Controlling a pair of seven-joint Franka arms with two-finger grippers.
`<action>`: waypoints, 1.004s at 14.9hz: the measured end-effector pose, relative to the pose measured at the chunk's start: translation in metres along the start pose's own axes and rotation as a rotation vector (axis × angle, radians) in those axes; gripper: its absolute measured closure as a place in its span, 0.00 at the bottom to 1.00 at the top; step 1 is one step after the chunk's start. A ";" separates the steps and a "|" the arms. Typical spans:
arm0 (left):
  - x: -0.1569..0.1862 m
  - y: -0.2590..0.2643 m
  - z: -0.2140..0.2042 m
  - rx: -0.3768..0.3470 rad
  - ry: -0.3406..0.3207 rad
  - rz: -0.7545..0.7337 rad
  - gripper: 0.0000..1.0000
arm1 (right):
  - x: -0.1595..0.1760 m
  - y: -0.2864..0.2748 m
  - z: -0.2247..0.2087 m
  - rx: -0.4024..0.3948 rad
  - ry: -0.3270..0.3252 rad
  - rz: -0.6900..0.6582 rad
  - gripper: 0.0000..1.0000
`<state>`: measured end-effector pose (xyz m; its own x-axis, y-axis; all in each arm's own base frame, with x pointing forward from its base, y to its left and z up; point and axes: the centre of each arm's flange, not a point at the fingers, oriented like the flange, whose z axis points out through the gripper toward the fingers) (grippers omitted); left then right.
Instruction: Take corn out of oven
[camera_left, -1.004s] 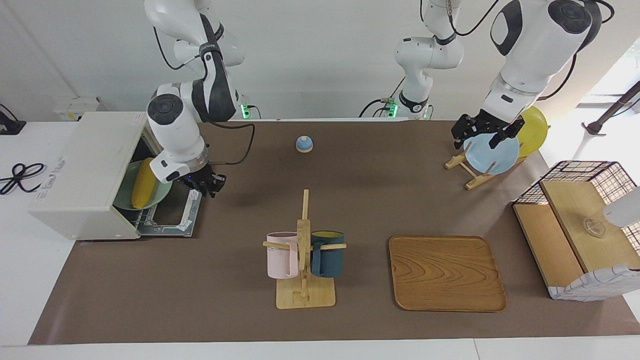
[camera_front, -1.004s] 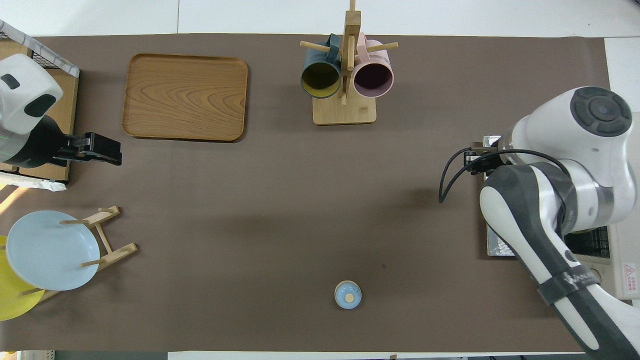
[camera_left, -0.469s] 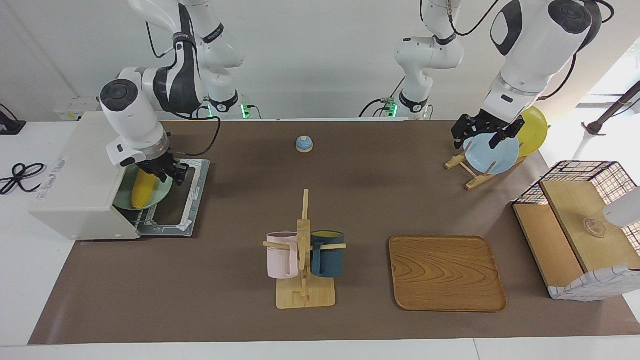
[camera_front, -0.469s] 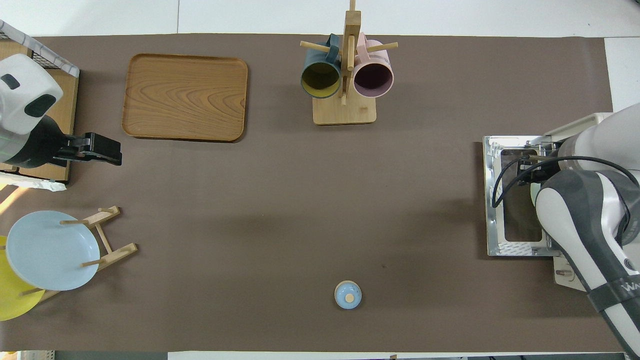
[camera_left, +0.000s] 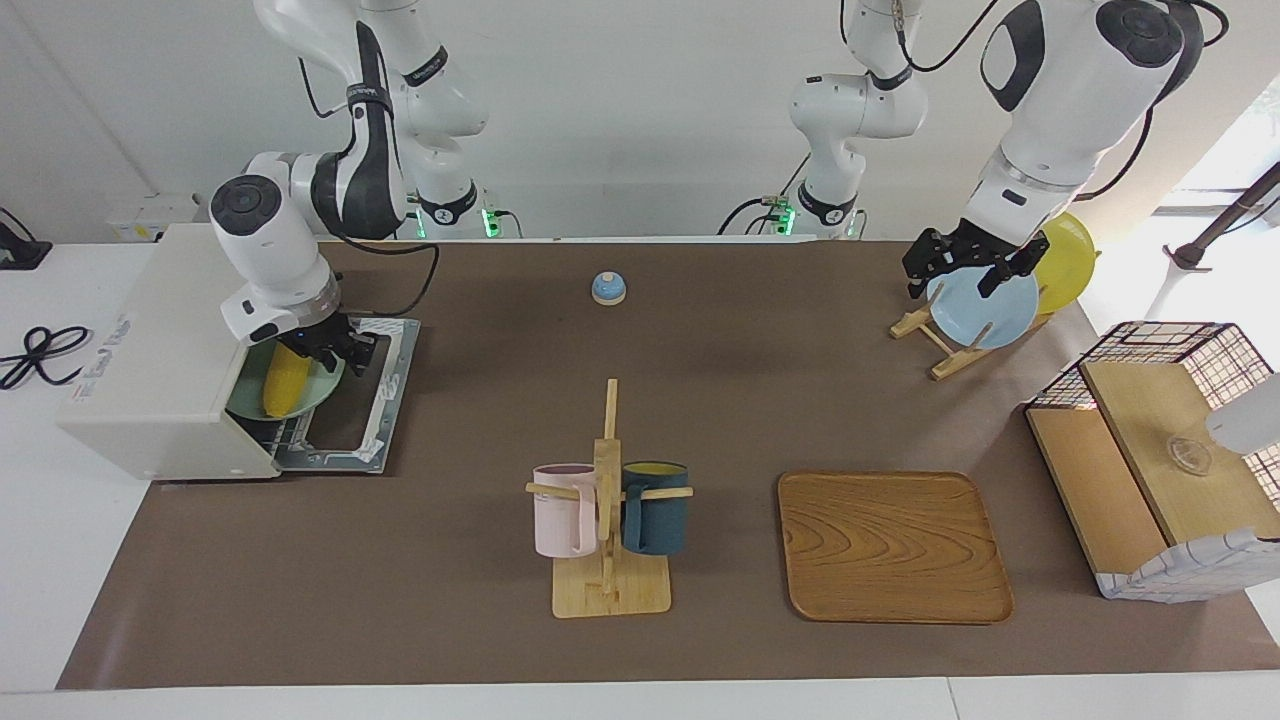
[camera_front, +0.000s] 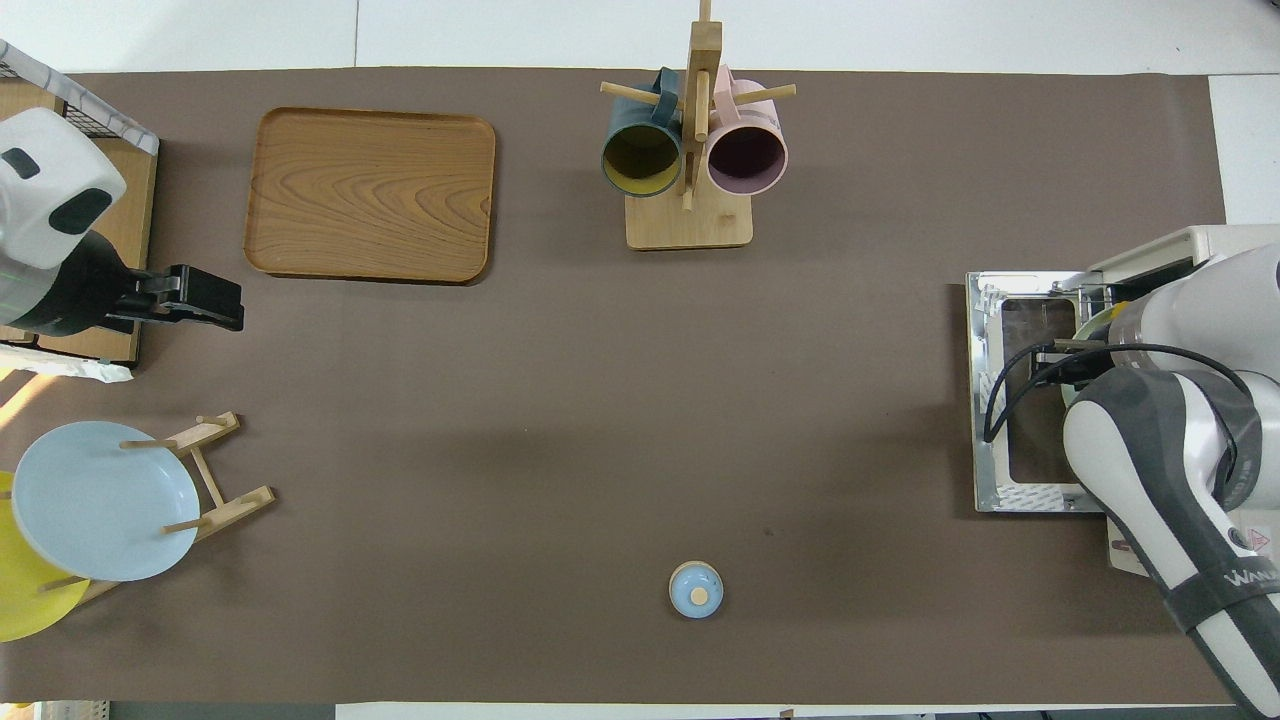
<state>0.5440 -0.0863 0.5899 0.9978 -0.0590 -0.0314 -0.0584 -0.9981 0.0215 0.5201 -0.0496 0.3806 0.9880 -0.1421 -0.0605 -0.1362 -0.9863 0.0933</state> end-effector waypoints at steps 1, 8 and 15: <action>0.000 0.000 0.000 0.000 0.000 0.000 0.00 | -0.003 0.000 0.005 0.000 0.000 -0.001 0.56; 0.000 0.000 0.000 0.000 0.000 0.000 0.00 | -0.013 0.011 0.016 0.002 0.009 -0.111 0.91; 0.000 0.000 0.000 0.000 0.000 0.000 0.00 | -0.012 -0.053 -0.017 -0.059 -0.004 -0.226 0.97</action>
<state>0.5440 -0.0863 0.5899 0.9978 -0.0590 -0.0314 -0.0584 -0.9981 0.0215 0.5167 0.0053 0.3931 0.9925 0.0818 -0.0907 0.0936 -0.9865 0.1347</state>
